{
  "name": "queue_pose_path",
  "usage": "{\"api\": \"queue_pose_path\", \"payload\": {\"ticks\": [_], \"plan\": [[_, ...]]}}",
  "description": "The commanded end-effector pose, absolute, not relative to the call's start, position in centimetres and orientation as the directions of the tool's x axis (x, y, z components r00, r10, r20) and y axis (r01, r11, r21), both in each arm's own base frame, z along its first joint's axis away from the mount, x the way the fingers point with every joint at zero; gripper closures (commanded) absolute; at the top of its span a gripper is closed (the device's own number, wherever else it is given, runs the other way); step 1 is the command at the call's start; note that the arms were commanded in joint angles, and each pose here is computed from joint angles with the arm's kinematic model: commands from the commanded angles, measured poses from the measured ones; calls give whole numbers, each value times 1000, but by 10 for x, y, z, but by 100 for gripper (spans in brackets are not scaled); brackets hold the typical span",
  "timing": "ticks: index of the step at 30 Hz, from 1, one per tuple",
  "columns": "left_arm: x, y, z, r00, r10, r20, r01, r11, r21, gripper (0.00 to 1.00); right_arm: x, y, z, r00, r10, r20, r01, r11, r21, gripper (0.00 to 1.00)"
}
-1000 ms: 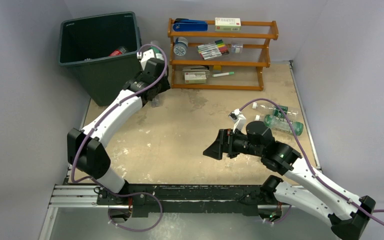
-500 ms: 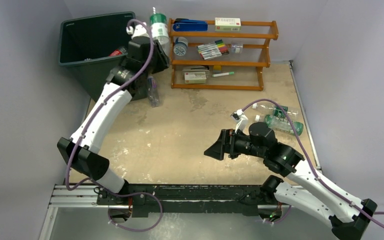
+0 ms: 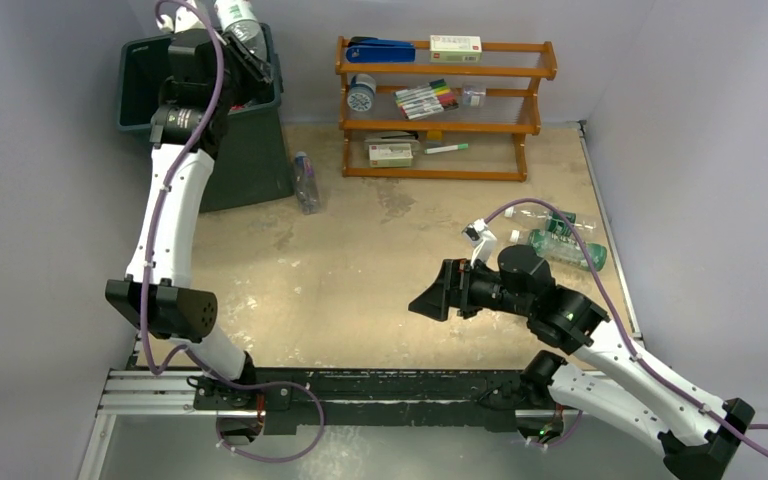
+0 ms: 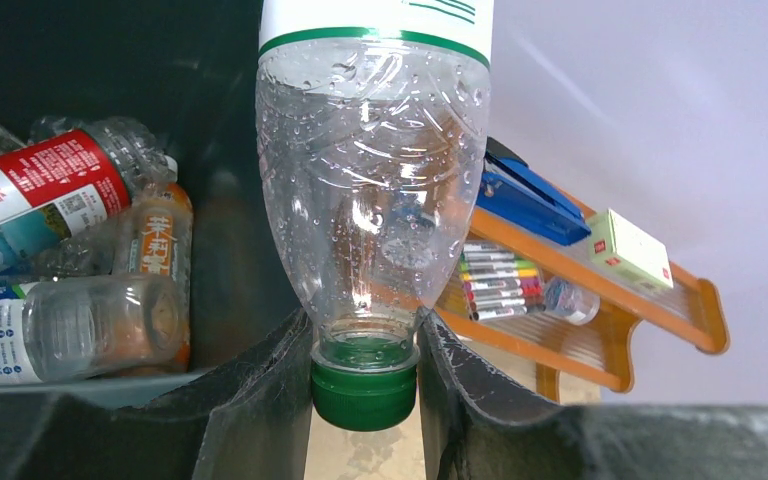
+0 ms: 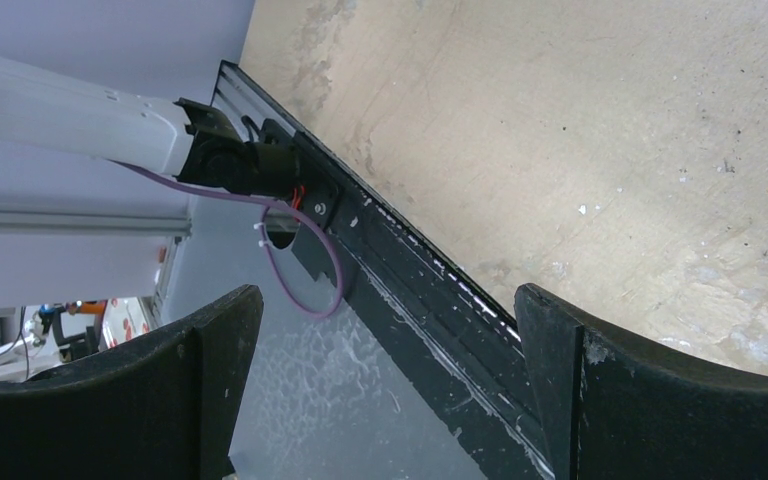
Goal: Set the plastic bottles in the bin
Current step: Pick up the plastic bottle at the center of the board, then place the plastic bottle in the trash bin.
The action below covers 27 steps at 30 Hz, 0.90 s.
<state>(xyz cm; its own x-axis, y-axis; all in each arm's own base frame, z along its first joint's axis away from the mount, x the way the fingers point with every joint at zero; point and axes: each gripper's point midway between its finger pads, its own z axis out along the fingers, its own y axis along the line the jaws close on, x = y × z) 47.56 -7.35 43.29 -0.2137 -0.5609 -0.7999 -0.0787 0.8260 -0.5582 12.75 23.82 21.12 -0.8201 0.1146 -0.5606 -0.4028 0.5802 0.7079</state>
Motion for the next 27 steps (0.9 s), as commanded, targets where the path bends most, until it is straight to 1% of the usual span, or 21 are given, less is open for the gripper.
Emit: {"api": "queue_pose_path", "payload": {"ticks": [1,7,16,17,18,21,22,27], "plan": [[488,-58,458,-141,-638,-757,-37,767,-640,66,125,238,218,-812,125,-571,-415,564,714,2],[504,-31,445,-103,-688,-719,-106,726,-679,66,125,236,215,-814,122,-568,-409,572,711,2],[516,-8,426,-41,-780,-625,-142,623,-769,65,126,239,213,-815,114,-568,-416,568,710,2],[518,-8,423,-42,-786,-616,-143,615,-775,62,126,239,213,-816,113,-567,-416,568,710,2],[520,-7,421,-40,-793,-608,-147,606,-782,56,126,239,212,-817,113,-566,-413,570,710,2],[523,-5,416,-41,-813,-581,-153,580,-800,29,125,239,211,-817,113,-566,-413,570,710,2],[523,-5,418,-38,-815,-578,-147,577,-804,24,125,239,211,-817,114,-566,-413,570,711,2],[521,-8,427,-40,-813,-581,-120,581,-805,23,124,238,208,-820,115,-561,-408,570,713,2]]}}
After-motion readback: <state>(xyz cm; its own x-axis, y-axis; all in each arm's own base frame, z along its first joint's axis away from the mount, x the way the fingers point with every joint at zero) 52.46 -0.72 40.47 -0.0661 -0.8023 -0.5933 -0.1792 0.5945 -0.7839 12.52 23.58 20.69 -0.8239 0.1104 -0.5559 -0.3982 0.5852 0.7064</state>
